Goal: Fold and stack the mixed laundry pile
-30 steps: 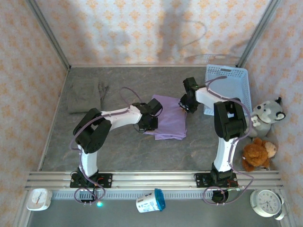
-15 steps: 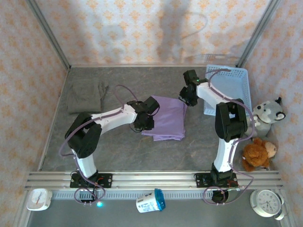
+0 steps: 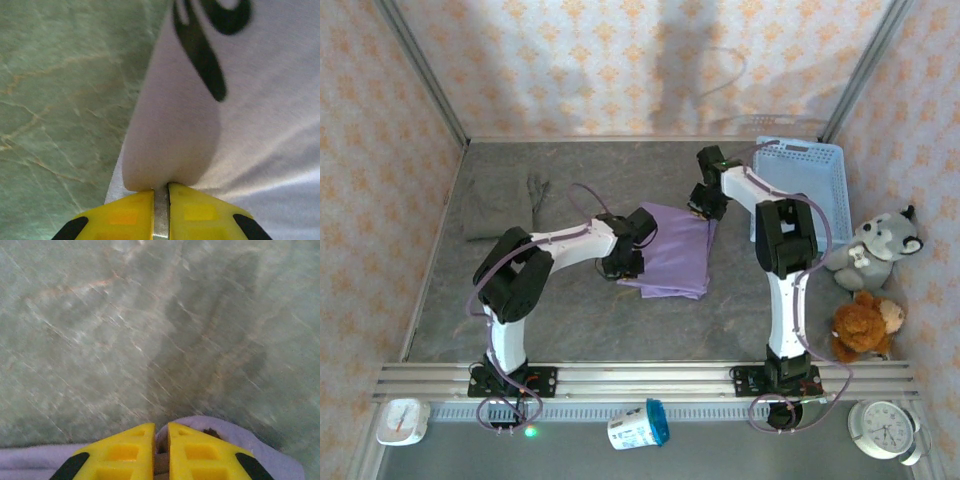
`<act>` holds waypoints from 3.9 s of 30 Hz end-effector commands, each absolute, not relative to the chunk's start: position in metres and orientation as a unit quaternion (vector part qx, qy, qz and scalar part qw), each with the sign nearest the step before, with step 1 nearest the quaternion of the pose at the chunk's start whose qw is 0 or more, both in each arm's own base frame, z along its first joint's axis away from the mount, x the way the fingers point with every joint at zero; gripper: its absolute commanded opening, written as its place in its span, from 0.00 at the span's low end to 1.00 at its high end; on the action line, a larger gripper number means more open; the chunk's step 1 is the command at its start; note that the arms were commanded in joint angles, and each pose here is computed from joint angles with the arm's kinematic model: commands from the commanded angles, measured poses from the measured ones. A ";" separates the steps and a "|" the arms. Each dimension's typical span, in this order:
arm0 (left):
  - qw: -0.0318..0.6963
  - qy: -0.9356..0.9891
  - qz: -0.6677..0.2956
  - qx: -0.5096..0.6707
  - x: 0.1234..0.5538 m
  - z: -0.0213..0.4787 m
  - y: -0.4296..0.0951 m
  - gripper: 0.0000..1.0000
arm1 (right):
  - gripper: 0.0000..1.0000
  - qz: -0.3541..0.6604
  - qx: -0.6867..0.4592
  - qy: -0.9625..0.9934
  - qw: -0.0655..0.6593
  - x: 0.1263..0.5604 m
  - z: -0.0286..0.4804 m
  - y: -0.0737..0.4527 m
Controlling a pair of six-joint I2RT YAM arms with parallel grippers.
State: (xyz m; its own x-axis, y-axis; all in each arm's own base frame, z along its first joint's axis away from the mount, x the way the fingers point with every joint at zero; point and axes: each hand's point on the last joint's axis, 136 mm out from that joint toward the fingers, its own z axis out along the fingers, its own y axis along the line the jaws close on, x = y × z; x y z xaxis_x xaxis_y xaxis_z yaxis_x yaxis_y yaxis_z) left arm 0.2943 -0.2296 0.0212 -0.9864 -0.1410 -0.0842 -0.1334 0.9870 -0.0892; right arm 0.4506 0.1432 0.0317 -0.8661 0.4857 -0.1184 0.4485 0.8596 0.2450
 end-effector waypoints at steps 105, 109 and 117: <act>0.301 0.916 0.248 0.092 0.430 0.267 -0.035 0.00 | 0.99 0.046 0.197 0.969 0.139 0.350 0.117 0.160; 0.320 0.916 0.229 0.079 0.440 0.287 -0.025 0.00 | 0.99 0.052 0.195 0.970 0.134 0.351 0.114 0.169; 0.345 0.916 0.198 0.045 0.450 0.315 -0.014 0.00 | 0.99 0.042 0.193 0.971 0.131 0.359 0.110 0.170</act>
State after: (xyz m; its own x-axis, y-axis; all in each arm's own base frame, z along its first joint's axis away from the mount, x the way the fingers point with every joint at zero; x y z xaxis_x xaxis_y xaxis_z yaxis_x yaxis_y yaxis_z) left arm 0.4506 -0.0144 0.3101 -0.7576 0.2310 -0.6105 -0.0624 0.9053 0.4201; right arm 0.3532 0.1766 0.1073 -0.8982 0.3820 -0.2175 0.3496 0.9207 0.1734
